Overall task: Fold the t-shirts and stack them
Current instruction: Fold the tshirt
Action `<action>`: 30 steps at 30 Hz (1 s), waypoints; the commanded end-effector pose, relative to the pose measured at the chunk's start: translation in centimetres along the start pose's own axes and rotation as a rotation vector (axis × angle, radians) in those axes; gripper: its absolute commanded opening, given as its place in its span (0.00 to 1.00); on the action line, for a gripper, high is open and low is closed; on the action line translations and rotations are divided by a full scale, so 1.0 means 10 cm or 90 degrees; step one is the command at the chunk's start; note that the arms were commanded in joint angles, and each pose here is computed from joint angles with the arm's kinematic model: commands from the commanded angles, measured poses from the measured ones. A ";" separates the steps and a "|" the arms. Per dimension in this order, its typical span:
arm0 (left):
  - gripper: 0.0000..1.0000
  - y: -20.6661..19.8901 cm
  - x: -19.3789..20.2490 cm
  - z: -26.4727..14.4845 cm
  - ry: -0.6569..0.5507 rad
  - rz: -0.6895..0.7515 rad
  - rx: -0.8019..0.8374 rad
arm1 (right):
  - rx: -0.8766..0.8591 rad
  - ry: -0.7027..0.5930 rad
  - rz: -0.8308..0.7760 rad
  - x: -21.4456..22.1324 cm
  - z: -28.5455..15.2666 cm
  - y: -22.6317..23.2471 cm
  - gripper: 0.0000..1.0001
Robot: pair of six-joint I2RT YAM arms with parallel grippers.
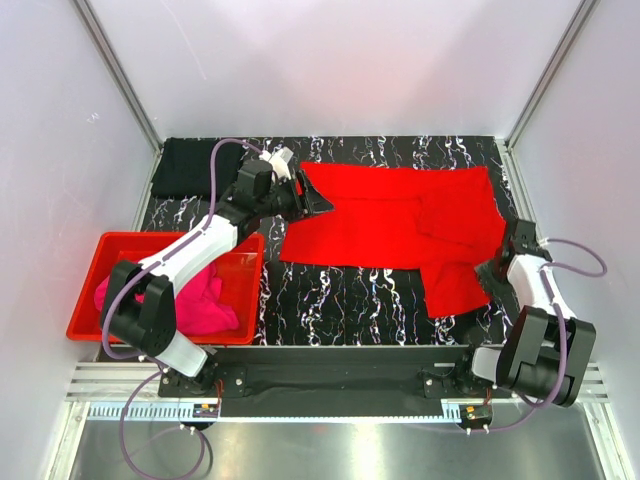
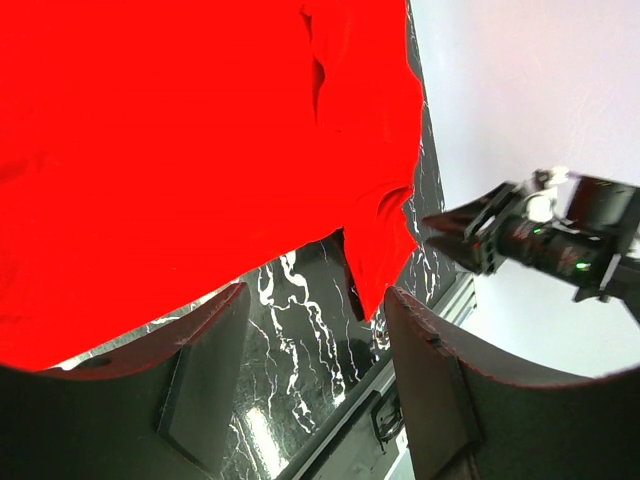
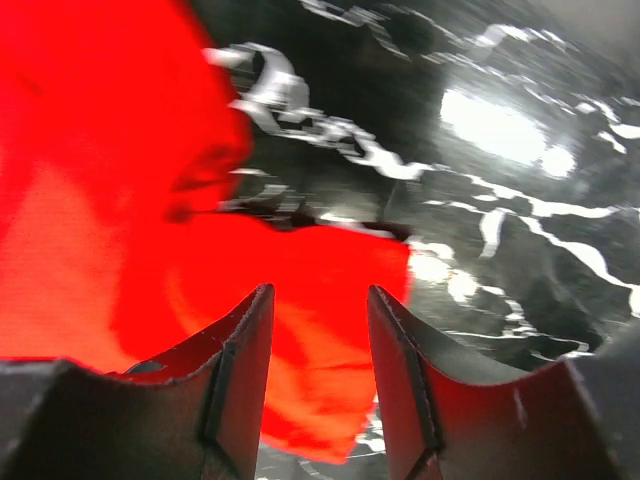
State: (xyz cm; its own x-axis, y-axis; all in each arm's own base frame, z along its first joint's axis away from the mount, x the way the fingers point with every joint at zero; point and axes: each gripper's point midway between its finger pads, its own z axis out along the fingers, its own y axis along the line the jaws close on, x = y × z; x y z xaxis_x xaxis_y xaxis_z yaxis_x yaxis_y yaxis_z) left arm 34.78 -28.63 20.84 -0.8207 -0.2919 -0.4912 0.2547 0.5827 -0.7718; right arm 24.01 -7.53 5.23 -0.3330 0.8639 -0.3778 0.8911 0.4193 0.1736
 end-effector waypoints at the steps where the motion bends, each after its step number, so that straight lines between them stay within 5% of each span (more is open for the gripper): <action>1: 0.61 -0.10 -0.05 -0.01 -0.008 0.012 0.032 | 0.021 0.000 -0.013 0.01 0.09 -0.16 0.49; 8: 0.61 -0.08 -0.02 0.03 0.001 0.006 0.033 | -0.040 0.015 -0.090 -0.10 0.25 0.13 0.56; 30: 0.61 -0.06 0.01 0.04 0.012 -0.004 0.036 | -0.070 0.095 -0.151 0.08 0.42 0.23 0.50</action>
State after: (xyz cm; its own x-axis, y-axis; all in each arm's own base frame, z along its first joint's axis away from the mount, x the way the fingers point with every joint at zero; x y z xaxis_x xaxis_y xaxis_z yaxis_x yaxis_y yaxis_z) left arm 34.56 -29.03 20.25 -0.8413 -0.2807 -0.4619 0.2425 0.5677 -0.7867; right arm 26.96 -7.34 1.62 -0.5644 0.7688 -0.3006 0.7571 0.6272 0.1828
